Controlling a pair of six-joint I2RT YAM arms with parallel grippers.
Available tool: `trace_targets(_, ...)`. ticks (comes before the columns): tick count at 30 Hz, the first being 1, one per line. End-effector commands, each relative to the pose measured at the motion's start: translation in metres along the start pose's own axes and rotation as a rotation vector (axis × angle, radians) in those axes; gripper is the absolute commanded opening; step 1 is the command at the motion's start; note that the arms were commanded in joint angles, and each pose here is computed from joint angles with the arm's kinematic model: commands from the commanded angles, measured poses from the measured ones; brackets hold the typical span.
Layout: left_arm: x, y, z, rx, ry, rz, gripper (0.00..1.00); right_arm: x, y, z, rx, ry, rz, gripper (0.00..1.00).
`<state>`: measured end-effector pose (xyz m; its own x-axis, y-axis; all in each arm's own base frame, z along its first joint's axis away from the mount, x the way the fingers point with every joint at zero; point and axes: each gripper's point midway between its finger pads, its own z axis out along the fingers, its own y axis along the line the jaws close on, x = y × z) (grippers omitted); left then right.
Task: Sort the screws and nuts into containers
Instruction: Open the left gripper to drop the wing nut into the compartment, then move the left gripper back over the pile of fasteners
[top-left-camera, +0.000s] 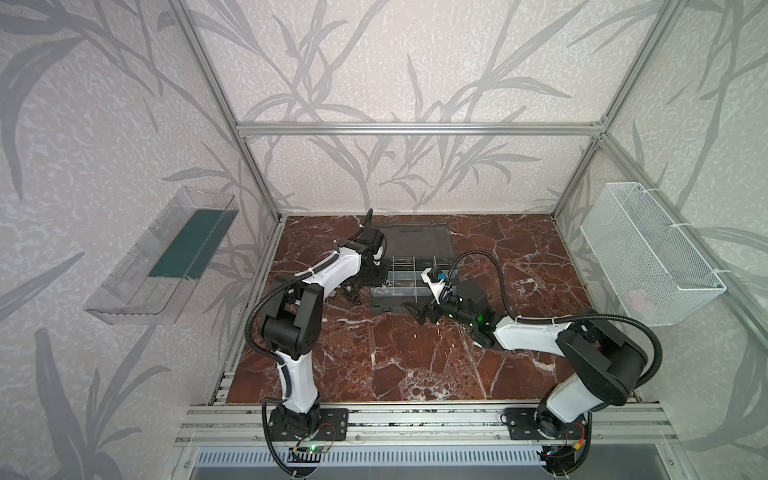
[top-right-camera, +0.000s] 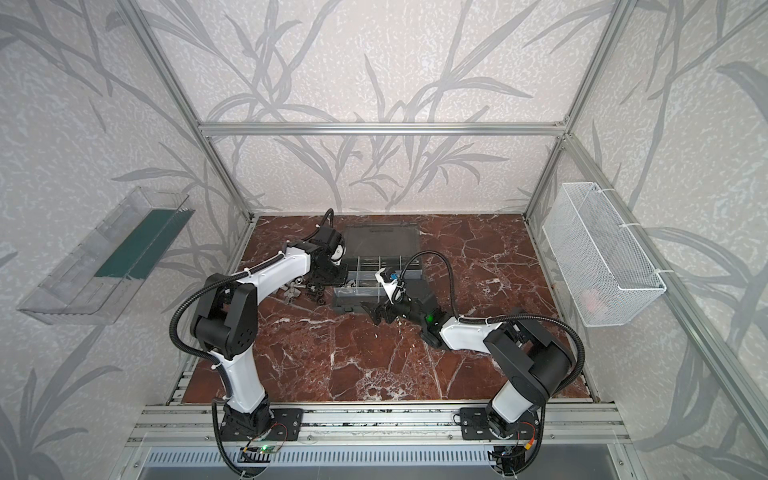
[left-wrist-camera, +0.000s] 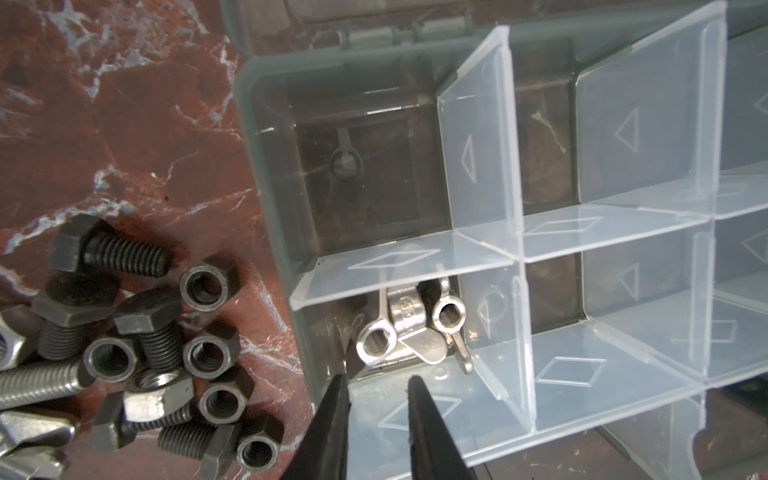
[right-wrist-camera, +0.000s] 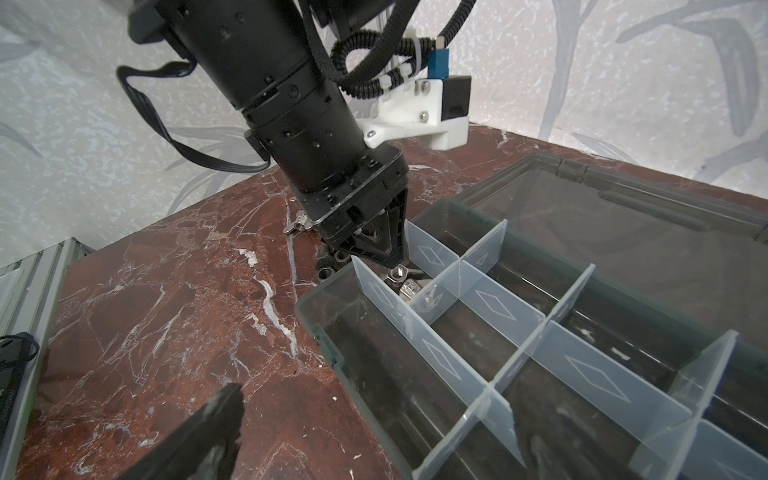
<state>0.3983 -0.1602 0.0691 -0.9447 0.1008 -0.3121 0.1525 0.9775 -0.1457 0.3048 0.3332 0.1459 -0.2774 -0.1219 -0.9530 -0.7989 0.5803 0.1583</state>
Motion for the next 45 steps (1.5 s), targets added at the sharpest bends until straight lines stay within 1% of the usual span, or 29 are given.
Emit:
trace_targets(1, -0.005, 0.0, -0.003, -0.011, -0.001, 0.023, 0.26, -0.011, 0.003, 0.004, -0.007, -0.025, -0.016, 0.99)
trace_targets(5, -0.006, 0.0, -0.006, -0.01, -0.009, 0.022, 0.26, -0.011, 0.003, 0.004, -0.007, -0.023, -0.015, 0.99)
trace_targets(10, -0.01, 0.001, -0.014, -0.018, -0.045, 0.029, 0.34, -0.011, 0.003, 0.004, -0.007, -0.024, -0.016, 0.99)
trace_targets(19, -0.024, 0.011, -0.042, -0.07, -0.163, 0.036, 0.45, -0.01, 0.003, 0.005, -0.007, -0.021, -0.015, 0.99)
trace_targets(24, -0.031, 0.027, -0.067, -0.155, -0.258, 0.005, 0.51, -0.01, 0.004, 0.005, -0.007, -0.02, -0.017, 0.99)
trace_targets(27, -0.033, 0.04, -0.083, -0.222, -0.312, -0.006, 0.6, -0.009, 0.004, 0.005, -0.007, -0.019, -0.017, 0.99)
trace_targets(31, -0.033, 0.06, -0.102, -0.308, -0.377, -0.041, 0.81, -0.01, 0.004, 0.005, -0.007, -0.019, -0.017, 0.99)
trace_targets(34, -0.03, 0.078, -0.112, -0.332, -0.431, -0.108, 0.93, -0.01, 0.005, 0.005, -0.008, -0.021, -0.019, 0.99)
trace_targets(35, -0.028, 0.083, -0.114, -0.341, -0.435, -0.128, 0.98, -0.011, 0.005, 0.005, -0.008, -0.022, -0.02, 0.99)
trace_targets(36, -0.026, 0.089, -0.117, -0.36, -0.44, -0.145, 0.99, -0.011, 0.005, 0.004, -0.006, -0.023, -0.022, 0.99)
trace_targets(39, -0.022, 0.106, -0.127, -0.441, -0.424, -0.168, 0.99, -0.009, 0.005, 0.006, -0.005, -0.018, -0.024, 0.99)
trace_targets(40, -0.02, 0.11, -0.127, -0.444, -0.408, -0.181, 0.99, -0.008, 0.005, 0.006, -0.006, -0.017, -0.025, 0.99)
trace_targets(42, -0.015, 0.119, -0.122, -0.412, -0.355, -0.236, 0.99, -0.009, 0.006, 0.006, -0.007, -0.017, -0.028, 0.99)
trace_targets(45, 0.004, 0.136, -0.098, -0.32, -0.225, -0.372, 1.0, -0.009, 0.009, 0.006, -0.01, -0.018, -0.033, 0.99)
